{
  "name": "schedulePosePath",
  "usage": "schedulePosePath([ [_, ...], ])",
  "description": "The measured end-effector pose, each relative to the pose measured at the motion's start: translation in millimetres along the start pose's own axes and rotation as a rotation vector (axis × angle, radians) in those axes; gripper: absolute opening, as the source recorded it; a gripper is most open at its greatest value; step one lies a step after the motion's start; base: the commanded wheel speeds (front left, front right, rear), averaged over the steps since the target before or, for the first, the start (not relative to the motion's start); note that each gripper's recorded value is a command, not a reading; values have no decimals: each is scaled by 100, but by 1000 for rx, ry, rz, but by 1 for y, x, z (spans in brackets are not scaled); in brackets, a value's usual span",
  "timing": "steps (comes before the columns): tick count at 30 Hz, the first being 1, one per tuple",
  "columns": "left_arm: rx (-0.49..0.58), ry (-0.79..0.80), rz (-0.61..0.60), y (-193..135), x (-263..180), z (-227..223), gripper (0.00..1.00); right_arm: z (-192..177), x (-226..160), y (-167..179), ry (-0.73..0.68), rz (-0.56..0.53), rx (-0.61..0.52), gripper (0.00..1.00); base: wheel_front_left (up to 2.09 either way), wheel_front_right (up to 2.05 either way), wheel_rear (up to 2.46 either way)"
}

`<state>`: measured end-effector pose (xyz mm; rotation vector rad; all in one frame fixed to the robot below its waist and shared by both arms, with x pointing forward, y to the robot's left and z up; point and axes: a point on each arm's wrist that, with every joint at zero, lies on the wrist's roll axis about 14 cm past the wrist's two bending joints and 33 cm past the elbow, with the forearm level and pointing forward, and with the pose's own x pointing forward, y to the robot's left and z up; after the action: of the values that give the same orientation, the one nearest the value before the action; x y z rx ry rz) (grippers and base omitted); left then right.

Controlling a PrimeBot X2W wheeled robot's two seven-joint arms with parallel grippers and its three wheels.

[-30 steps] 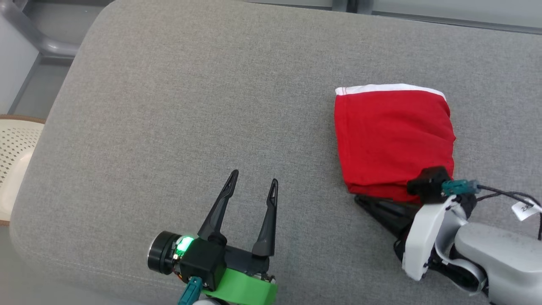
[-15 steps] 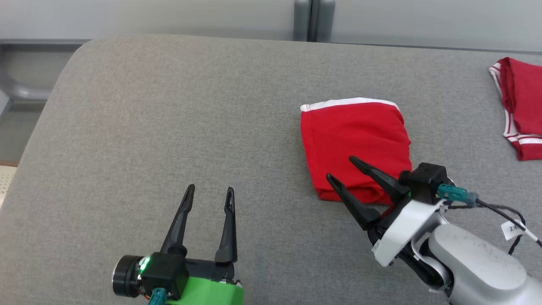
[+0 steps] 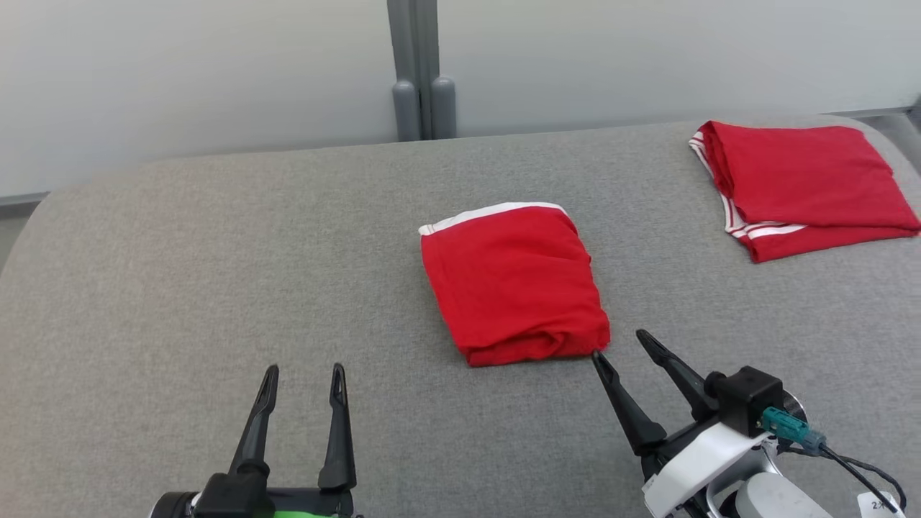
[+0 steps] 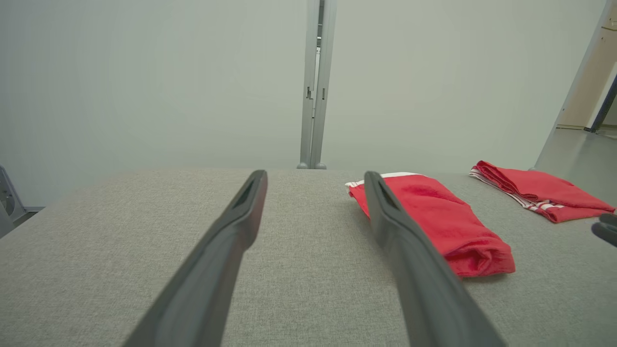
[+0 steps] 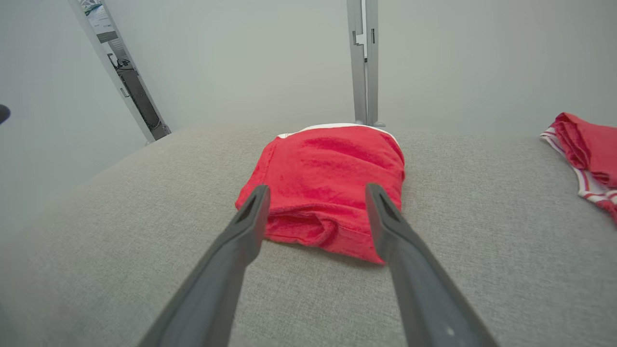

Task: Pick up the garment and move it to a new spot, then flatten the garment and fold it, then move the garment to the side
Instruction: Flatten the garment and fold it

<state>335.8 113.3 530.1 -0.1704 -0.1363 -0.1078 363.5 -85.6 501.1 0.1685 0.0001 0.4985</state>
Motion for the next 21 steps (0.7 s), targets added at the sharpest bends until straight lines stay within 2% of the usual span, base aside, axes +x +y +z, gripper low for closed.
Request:
schedulePosePath([
  [5, 20, 0, -8, 0, -7, 1, 100, 2, -28, -20, -11, -109, -65, 100, 0, 0, 0],
  [11, 27, 10, 20, 9, -21, 0, 100, 18, -49, -30, -82, -209, -77, 100, 0, 0, 0],
  [21, 40, 51, 57, 25, -38, -12, 100, 43, -57, -26, -166, -221, -113, 100, 0, 0, 0],
])
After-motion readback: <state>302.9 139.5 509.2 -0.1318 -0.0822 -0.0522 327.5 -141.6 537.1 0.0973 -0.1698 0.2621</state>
